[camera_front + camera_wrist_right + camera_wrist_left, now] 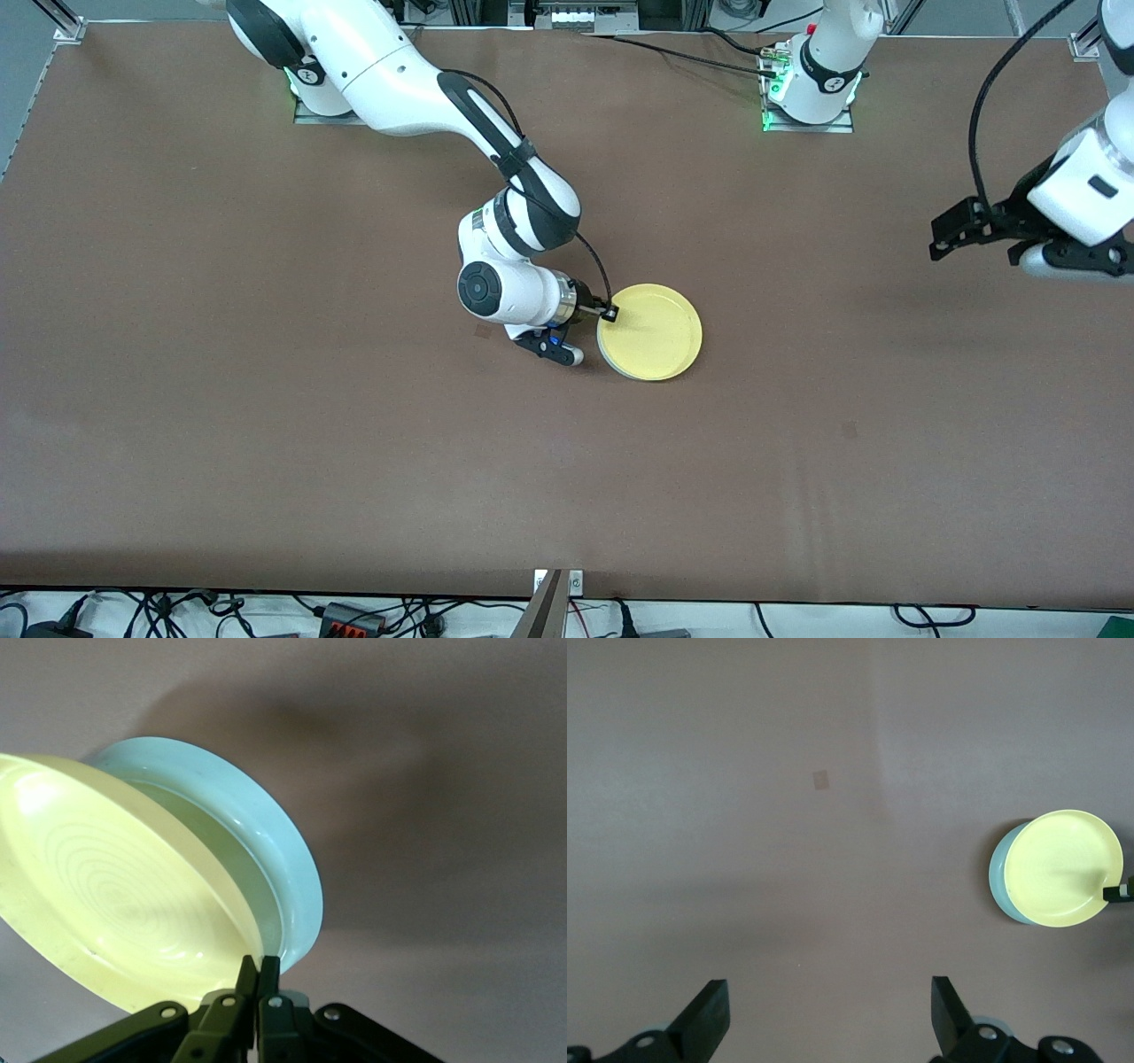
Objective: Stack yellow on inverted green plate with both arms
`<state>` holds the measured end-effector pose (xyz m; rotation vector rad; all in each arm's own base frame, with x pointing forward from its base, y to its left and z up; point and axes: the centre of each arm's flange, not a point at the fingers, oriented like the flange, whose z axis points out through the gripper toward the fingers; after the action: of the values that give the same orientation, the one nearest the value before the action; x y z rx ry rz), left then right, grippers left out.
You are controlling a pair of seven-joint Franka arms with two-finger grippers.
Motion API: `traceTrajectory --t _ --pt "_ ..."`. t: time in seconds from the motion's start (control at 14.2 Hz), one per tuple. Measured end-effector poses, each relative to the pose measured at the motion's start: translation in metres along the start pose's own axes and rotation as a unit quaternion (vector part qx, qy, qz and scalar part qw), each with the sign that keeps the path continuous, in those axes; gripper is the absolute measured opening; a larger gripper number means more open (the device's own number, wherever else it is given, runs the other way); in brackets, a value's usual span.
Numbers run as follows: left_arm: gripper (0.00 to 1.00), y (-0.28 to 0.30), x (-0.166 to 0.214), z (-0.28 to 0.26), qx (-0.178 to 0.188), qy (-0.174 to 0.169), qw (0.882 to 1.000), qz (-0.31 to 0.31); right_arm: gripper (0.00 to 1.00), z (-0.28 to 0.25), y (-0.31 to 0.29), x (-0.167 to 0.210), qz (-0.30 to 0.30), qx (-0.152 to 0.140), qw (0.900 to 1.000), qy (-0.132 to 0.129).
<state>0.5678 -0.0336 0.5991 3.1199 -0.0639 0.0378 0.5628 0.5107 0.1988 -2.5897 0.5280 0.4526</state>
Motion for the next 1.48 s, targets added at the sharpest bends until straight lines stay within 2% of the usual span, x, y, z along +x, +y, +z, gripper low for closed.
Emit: traceTrajectory --t 0.35,0.49,0.85,0.99,1.06,1.27,1.48 --pt "1.0 0.001 -0.008 0.009 0.002 -0.001 1.0 0.001 0.03 0.007 0.004 0.002 0.002 -0.004 1.0 -0.002" --pt "1.0 0.001 -0.008 0.009 0.002 -0.001 1.0 0.002 0.19 0.007 0.003 0.001 0.015 0.001 1.0 -0.006" --pt "1.0 0.003 -0.009 0.009 0.002 -0.003 1.0 0.004 0.68 -0.025 -0.016 -0.001 0.021 0.018 1.0 0.002" --pt "1.0 0.004 -0.009 0.009 0.002 -0.004 1.0 0.005 0.89 -0.069 -0.014 0.006 0.012 -0.012 1.0 0.006" --pt "1.0 0.005 -0.009 0.01 0.002 -0.004 1.0 0.005 0.98 -0.099 -0.009 0.015 0.009 -0.034 0.999 0.016" --pt "1.0 0.005 -0.009 0.01 0.002 -0.005 1.0 0.006 1.0 -0.194 0.02 0.049 -0.001 -0.09 0.994 0.07" --pt "1.0 0.005 -0.009 0.01 0.002 -0.005 1.0 0.006 1.0 -0.256 0.054 0.08 -0.036 -0.13 0.985 0.104"
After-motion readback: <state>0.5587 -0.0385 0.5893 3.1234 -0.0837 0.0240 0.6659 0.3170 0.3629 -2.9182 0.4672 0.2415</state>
